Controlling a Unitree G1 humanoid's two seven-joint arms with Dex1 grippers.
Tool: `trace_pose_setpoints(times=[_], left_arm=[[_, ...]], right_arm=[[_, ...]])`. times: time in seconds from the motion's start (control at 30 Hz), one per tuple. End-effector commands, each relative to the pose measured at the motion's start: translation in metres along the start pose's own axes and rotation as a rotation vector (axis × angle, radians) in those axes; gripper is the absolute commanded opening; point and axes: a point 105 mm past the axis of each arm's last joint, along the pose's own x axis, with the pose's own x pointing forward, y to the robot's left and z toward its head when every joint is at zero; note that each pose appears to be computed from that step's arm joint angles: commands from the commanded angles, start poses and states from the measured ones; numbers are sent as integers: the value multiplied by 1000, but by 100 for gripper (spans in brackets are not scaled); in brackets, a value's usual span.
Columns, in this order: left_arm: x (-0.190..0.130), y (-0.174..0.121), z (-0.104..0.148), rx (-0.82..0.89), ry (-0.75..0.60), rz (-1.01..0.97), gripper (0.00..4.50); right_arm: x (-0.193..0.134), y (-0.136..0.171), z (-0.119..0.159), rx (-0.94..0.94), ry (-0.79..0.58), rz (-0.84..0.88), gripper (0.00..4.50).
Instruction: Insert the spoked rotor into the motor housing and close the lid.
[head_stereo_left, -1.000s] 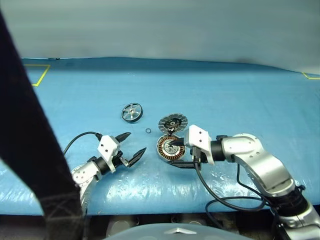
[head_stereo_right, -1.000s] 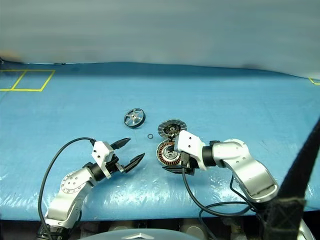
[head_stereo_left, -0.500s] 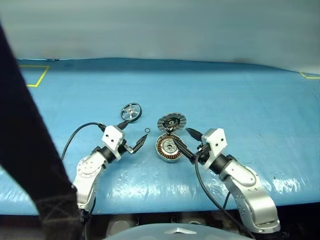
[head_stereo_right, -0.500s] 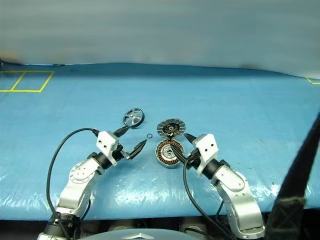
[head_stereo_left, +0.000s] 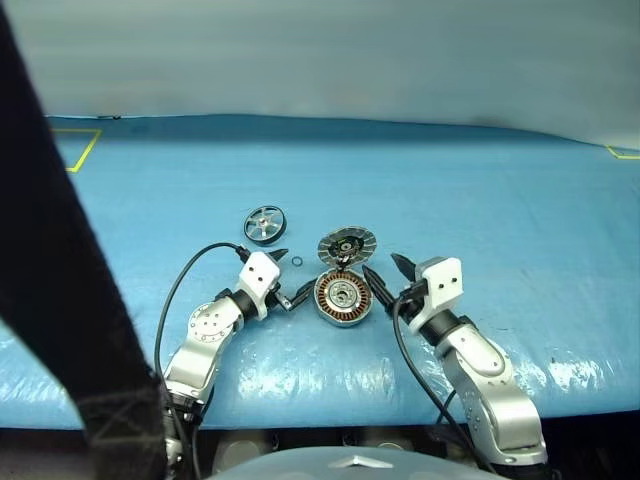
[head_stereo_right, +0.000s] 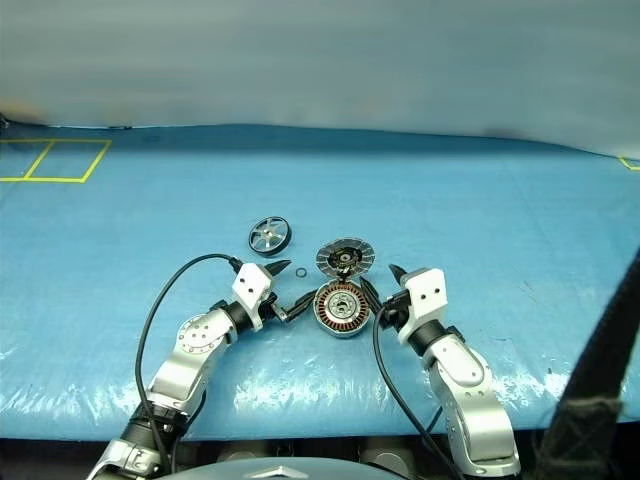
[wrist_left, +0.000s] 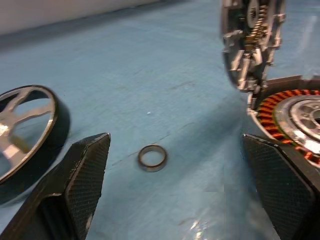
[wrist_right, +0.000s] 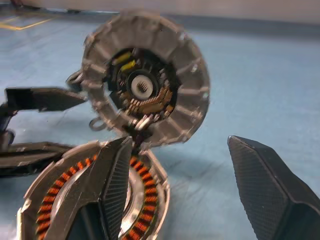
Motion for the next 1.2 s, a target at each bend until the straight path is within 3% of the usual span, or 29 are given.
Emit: trace_pose_setpoints(times=[0.03, 0.2, 0.43, 0.8, 1.0, 1.2], left_arm=[[1, -1, 6, 22, -7, -32, 450], [-3, 10, 4, 16, 11, -2, 450], [-4, 30, 10, -10, -17, 93, 450], [8, 28, -6, 24, 85, 112, 450], [18, 30, -2, 20, 64, 126, 450], [29, 18, -4, -8, 78, 62, 450]], right_arm=[[-11, 25, 11, -10, -2, 206, 320], [-23, 13, 12, -76, 55, 251, 320], [-19, 33, 20, -83, 55, 359, 320], [-9, 35, 22, -89, 41, 344, 320], [-17, 46, 17, -90, 93, 430, 320], [-11, 40, 19, -95, 70, 374, 320]])
